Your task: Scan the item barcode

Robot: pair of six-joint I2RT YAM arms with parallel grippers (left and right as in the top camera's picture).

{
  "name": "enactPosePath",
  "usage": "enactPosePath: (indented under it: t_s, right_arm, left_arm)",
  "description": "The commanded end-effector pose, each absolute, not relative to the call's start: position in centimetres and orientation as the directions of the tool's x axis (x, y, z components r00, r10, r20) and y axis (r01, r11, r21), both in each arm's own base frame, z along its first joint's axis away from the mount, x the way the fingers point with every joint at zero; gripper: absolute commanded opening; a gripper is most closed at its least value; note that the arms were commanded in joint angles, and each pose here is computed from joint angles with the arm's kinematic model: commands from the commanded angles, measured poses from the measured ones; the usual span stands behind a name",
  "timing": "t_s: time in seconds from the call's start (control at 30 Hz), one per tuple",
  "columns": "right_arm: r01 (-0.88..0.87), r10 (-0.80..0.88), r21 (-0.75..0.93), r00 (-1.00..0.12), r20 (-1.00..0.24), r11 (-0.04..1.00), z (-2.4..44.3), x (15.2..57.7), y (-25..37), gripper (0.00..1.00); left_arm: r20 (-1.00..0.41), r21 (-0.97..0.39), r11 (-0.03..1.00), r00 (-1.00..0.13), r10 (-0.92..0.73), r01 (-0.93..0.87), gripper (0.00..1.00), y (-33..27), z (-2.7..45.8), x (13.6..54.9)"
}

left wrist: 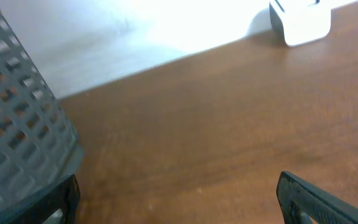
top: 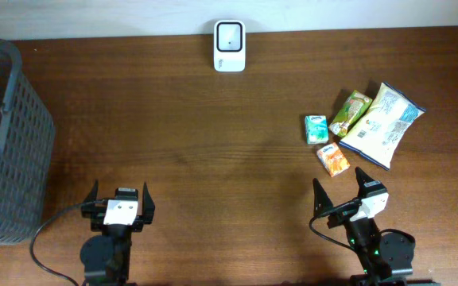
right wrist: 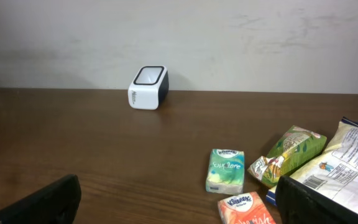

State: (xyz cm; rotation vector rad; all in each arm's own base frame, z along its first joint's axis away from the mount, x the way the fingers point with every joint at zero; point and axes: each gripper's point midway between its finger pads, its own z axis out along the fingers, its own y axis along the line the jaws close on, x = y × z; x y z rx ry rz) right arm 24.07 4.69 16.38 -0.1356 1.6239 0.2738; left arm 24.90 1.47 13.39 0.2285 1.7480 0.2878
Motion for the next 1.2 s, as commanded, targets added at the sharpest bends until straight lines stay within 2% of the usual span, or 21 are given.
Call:
enactPosePath:
  t_s: [0.0,0.1,1.17]
  right_arm:
    - [-0.262,0.08,0.098,-0.078,-0.994,0.96,16.16,24.01,4.9,0.99]
    - [-0.262,0.08,0.098,-0.079,-0.994,0.96,16.15,24.01,4.9,0.99]
    - [-0.262,0.08,0.098,-0.079,-0.994,0.96,16.15,24.01,4.9,0.99]
  left_arm:
    - [-0.938,0.329,0.944,-0.125,0.324,-0.025,0.99,1.39,14.94,24.67]
    - [-0.941,0.329,0.943,-0.094,0.325,-0.037,0.99,1.39,15.7,24.55]
    - [-0.941,0.329,0.944,-0.096,0.325,-0.036,0.99,1.39,15.64,24.55]
